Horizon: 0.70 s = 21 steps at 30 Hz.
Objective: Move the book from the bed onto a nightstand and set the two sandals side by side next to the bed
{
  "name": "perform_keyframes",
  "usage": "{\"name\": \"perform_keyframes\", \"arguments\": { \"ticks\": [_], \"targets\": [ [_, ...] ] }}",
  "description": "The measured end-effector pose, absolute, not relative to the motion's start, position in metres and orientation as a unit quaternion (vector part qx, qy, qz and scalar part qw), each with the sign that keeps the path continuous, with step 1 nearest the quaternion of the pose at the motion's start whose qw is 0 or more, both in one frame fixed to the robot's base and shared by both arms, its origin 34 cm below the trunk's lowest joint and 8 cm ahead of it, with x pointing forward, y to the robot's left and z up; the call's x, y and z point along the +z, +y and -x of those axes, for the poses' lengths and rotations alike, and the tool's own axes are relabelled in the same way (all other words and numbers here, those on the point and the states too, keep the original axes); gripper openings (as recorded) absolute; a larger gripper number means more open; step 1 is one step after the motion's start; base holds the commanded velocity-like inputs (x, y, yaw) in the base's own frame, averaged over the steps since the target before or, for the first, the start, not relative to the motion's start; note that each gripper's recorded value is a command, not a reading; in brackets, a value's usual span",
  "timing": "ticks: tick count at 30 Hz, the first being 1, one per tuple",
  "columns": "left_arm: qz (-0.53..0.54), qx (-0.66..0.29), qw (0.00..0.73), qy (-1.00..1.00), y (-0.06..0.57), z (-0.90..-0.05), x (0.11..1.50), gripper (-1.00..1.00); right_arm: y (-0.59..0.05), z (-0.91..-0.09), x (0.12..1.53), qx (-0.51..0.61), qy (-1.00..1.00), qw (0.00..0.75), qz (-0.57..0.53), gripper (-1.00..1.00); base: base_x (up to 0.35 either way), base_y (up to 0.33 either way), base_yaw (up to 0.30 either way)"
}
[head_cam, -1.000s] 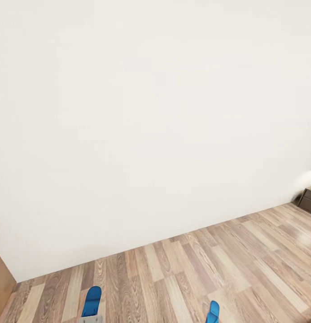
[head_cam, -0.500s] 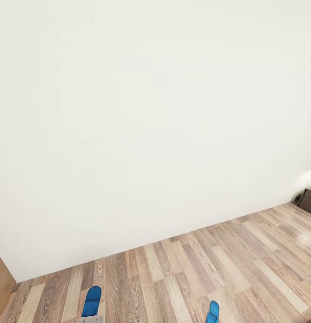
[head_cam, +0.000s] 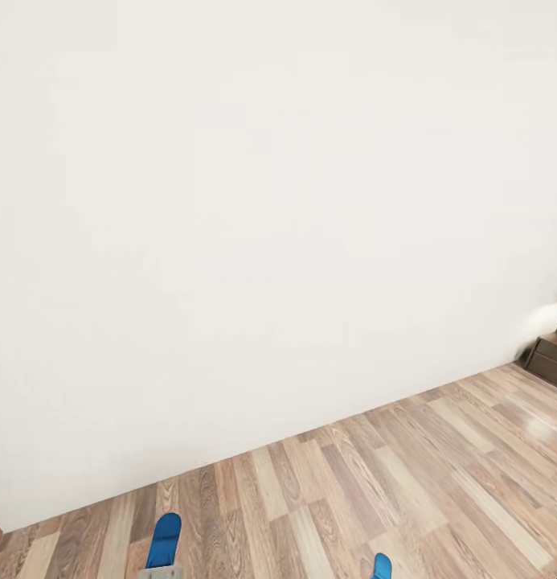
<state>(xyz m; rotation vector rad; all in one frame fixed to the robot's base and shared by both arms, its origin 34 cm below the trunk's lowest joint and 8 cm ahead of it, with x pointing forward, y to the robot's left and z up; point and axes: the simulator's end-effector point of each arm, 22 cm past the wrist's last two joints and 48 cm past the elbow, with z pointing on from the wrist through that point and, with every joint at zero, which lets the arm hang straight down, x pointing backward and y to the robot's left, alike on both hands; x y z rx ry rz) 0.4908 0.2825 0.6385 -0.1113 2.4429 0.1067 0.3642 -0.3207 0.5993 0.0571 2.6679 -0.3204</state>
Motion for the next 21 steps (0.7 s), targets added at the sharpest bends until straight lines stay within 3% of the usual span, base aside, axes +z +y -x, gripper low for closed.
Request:
{"name": "perform_keyframes", "arguments": {
  "ticks": [9,21],
  "targets": [
    [0.043,0.041,0.342,0.938,0.2826,-0.492,0.6397,-1.0,-0.3199,-0.3652,0.5998,-0.116,0.967,0.226,-0.021,1.0,0.204,0.0,-0.267],
    [0.043,0.041,0.344,0.937,0.2826,-0.4936,0.6414,-1.0,-0.3199,-0.3669,0.6009,-0.115,0.966,0.229,-0.021,1.0,0.033,0.0,-0.272]
  ]
}}
